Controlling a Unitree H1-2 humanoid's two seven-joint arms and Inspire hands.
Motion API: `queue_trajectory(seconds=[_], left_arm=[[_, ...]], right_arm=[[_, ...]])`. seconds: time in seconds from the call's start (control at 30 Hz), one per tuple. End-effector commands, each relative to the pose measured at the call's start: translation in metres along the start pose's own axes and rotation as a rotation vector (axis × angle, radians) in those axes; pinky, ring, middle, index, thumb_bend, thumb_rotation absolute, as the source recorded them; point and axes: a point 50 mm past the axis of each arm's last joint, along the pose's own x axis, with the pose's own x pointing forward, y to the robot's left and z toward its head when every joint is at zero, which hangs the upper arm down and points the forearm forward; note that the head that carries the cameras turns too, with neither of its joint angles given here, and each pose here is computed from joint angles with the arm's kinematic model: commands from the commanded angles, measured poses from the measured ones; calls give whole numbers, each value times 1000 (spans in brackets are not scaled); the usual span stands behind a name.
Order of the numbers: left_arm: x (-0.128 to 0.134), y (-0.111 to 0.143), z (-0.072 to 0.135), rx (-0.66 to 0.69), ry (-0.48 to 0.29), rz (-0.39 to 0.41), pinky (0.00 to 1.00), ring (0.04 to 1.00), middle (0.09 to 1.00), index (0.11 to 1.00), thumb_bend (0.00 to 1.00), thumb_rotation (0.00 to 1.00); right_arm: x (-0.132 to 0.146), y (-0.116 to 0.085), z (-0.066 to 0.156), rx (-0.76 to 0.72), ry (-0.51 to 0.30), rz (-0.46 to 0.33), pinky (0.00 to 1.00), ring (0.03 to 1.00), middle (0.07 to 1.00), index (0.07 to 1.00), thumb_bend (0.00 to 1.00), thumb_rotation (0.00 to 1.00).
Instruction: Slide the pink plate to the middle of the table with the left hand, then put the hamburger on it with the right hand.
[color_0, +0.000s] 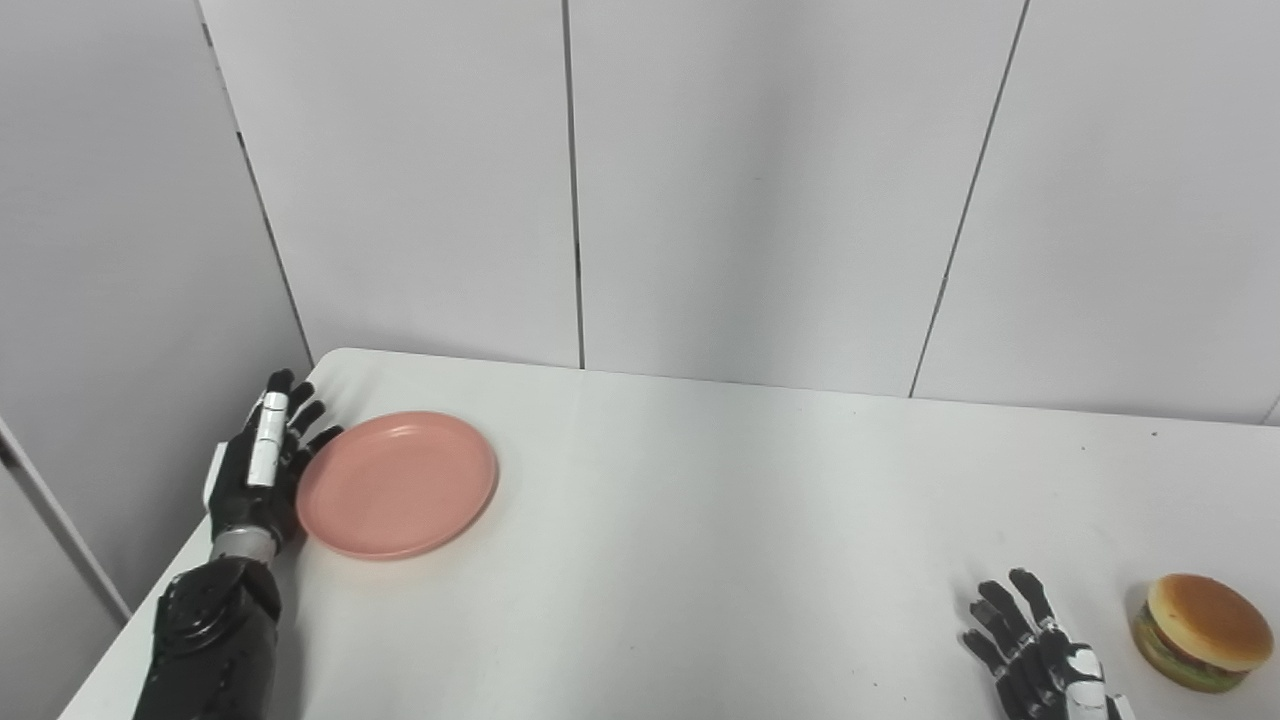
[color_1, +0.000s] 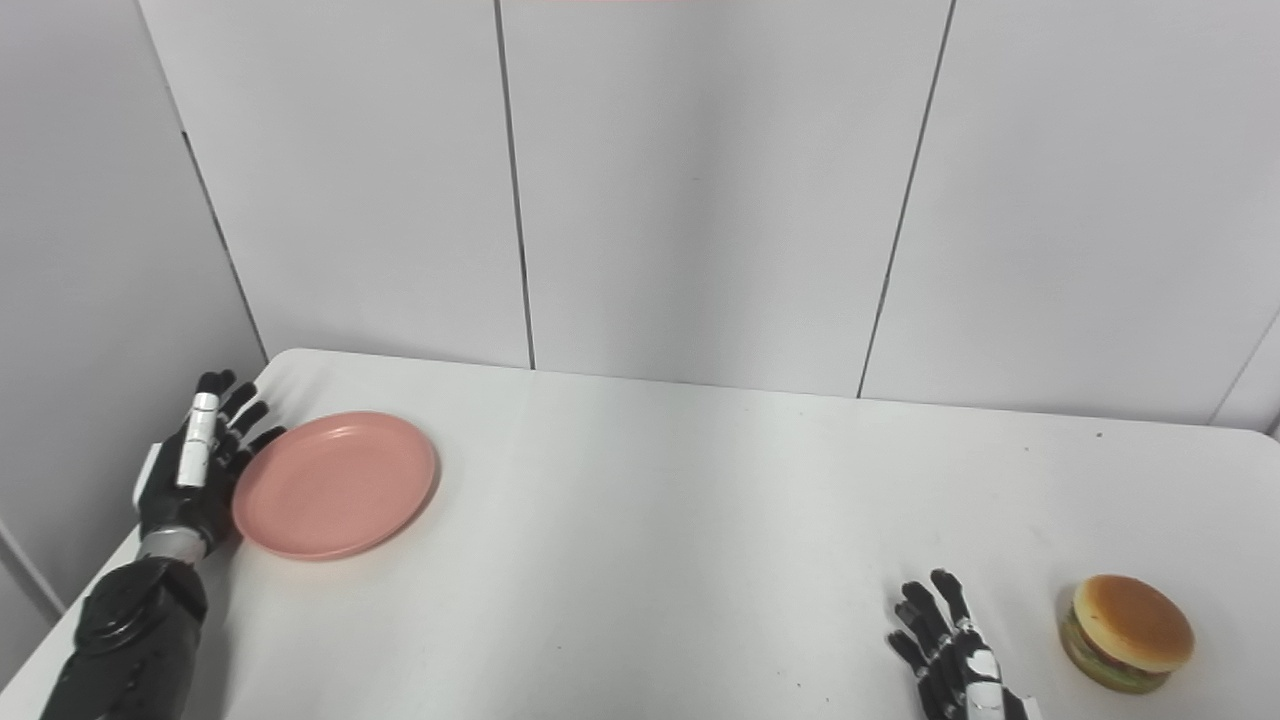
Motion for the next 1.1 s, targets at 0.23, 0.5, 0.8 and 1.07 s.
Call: queue_trajectory(seconds=[0.23, 0.5, 0.8, 1.07], left_arm=[[10, -33, 18, -9, -23, -91, 744, 909, 915, 908, 852, 745], [6, -53, 6, -23, 18, -132, 754, 910, 906, 901, 855, 710], [4, -81, 2, -54, 31, -186, 786, 926, 913, 904, 861, 736], [-6, -105, -8, -99, 64, -200, 746, 914, 890, 915, 852, 758]], right_arm=[[-8, 8, -9, 33, 25, 9, 905, 917, 908, 951, 800, 1000], [-8, 8, -10, 36, 26, 9, 907, 920, 910, 956, 788, 1000], [-7, 12, -11, 39, 25, 9, 891, 912, 903, 951, 803, 985], [-8, 15, -11, 42, 27, 15, 894, 915, 908, 958, 819, 971]])
